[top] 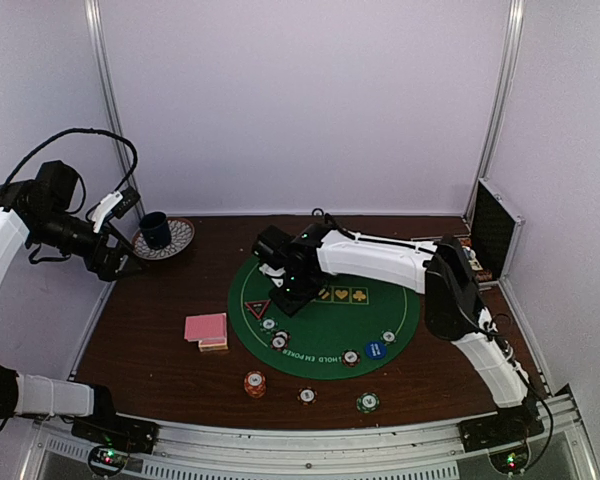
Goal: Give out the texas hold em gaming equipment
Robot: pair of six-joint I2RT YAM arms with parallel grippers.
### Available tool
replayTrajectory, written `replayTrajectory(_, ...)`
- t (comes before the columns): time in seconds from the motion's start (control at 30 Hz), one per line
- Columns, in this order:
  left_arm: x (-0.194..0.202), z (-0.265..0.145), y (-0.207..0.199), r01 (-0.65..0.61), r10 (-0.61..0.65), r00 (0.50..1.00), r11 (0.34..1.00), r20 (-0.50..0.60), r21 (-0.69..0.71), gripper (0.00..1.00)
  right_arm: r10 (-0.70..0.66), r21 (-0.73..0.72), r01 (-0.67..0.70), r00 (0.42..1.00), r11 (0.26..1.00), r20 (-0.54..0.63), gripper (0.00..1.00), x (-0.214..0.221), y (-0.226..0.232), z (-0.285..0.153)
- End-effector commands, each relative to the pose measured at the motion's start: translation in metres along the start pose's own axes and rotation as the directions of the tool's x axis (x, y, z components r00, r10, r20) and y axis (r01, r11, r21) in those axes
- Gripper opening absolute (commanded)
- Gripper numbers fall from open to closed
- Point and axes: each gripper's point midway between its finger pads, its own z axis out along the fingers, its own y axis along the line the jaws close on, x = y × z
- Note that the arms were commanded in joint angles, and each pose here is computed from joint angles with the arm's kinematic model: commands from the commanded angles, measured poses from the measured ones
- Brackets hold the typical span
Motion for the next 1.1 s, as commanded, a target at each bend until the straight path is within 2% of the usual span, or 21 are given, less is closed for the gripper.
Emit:
replayTrajectory(0.0,-0.013,-0.005,-0.001,-0.040,0.040,0.998,0.999,0.047,-0.003,0.97,0.001,-0.011,-0.001,1.000,1.000,0.021,0.26,-0.011,0.001,0.011)
replayTrajectory(0.37,-0.012,-0.003,-0.002,-0.041,0.040,0.998,0.999,0.045,0.004,0.98,0.021,-0.029,-0.021,1.000,0.999,0.000,0.31,-0.012,0.000,0.034)
replayTrajectory(0.5,-0.011,-0.003,-0.002,-0.038,0.038,0.998,0.999,0.043,0.004,0.98,0.024,-0.031,-0.024,1.000,0.999,-0.009,0.43,-0.011,-0.002,0.035)
replayTrajectory(0.57,-0.011,-0.003,-0.003,-0.039,0.039,0.998,0.999,0.046,0.008,0.98,0.023,-0.028,-0.023,1.000,0.999,-0.010,0.53,-0.011,-0.003,0.033)
replayTrajectory(0.67,-0.011,-0.002,-0.003,-0.036,0.035,0.998,0.999,0.047,0.015,0.98,0.021,-0.024,-0.021,1.000,0.999,-0.009,0.61,-0.011,-0.004,0.029)
replayTrajectory(0.87,-0.011,-0.002,-0.003,-0.038,0.038,0.998,0.999,0.045,0.009,0.98,0.029,-0.029,-0.028,0.999,0.999,0.038,0.63,-0.024,-0.008,0.001)
replayTrajectory(1.07,-0.011,-0.003,-0.002,-0.039,0.039,0.998,0.999,0.041,-0.002,0.98,-0.013,-0.018,0.015,0.992,1.000,0.126,0.65,-0.032,0.005,-0.058)
